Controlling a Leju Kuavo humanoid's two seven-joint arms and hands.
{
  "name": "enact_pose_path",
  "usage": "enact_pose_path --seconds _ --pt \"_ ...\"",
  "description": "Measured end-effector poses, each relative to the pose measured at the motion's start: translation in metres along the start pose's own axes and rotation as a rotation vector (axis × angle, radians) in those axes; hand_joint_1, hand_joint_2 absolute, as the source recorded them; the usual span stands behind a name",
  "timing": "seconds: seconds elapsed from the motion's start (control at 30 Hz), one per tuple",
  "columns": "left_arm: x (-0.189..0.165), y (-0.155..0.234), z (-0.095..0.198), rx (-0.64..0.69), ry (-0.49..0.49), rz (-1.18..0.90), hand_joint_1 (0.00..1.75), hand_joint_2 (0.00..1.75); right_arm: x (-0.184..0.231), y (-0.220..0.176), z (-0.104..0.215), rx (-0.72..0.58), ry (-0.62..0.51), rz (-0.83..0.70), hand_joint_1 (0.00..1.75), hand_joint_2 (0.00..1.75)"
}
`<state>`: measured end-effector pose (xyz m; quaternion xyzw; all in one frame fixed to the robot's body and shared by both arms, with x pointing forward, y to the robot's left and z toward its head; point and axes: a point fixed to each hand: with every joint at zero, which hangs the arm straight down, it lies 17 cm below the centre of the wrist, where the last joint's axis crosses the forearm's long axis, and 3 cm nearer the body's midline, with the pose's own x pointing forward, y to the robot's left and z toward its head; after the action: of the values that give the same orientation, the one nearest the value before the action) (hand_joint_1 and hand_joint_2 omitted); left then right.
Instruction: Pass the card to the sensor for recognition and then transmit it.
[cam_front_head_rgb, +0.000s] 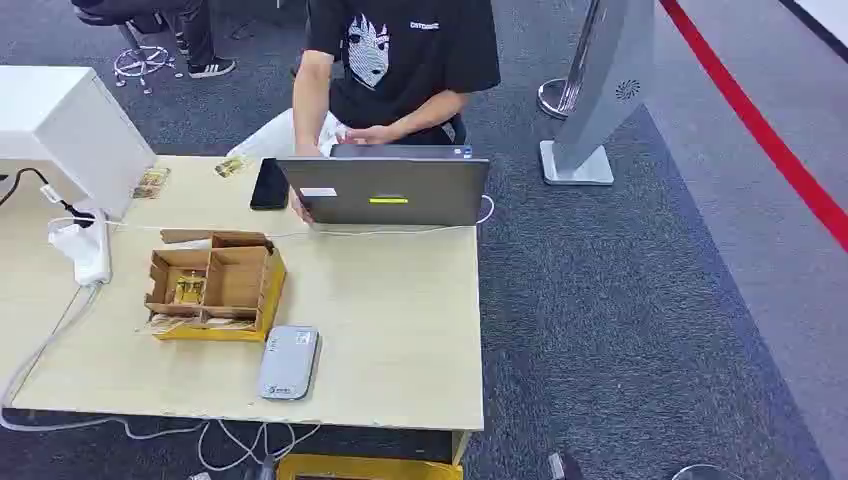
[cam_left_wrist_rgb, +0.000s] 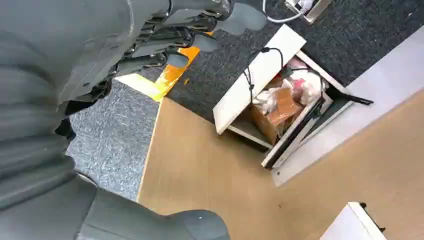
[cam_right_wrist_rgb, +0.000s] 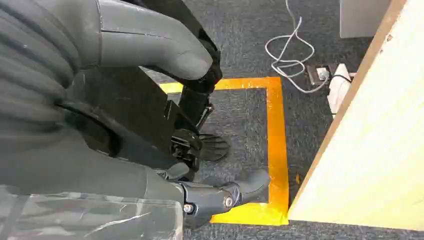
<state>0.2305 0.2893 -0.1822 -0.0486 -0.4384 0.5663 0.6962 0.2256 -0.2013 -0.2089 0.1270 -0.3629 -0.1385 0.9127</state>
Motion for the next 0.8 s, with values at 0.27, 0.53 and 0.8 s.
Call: enact_pose_path --seconds 0.27,0.53,0.8 --pt "0.012 0.017 -0.002 0.107 -0.101 -0.271 0.0 1.75 0.001 -0.009 0.004 -0.054 -0.054 -0.057 0.0 1.75" --pt "0.157 0.088 -0.021 0.204 -0.409 -0.168 0.0 1.75 -0.007 -0.022 0.015 -0.056 -0.066 -0.11 0.0 1.75" --pt "0.237 0.067 -0.007 0.129 -0.607 -0.111 0.0 1.75 -0.008 -0.027 0.016 -0.072 -0.065 -0.124 0.0 1.75"
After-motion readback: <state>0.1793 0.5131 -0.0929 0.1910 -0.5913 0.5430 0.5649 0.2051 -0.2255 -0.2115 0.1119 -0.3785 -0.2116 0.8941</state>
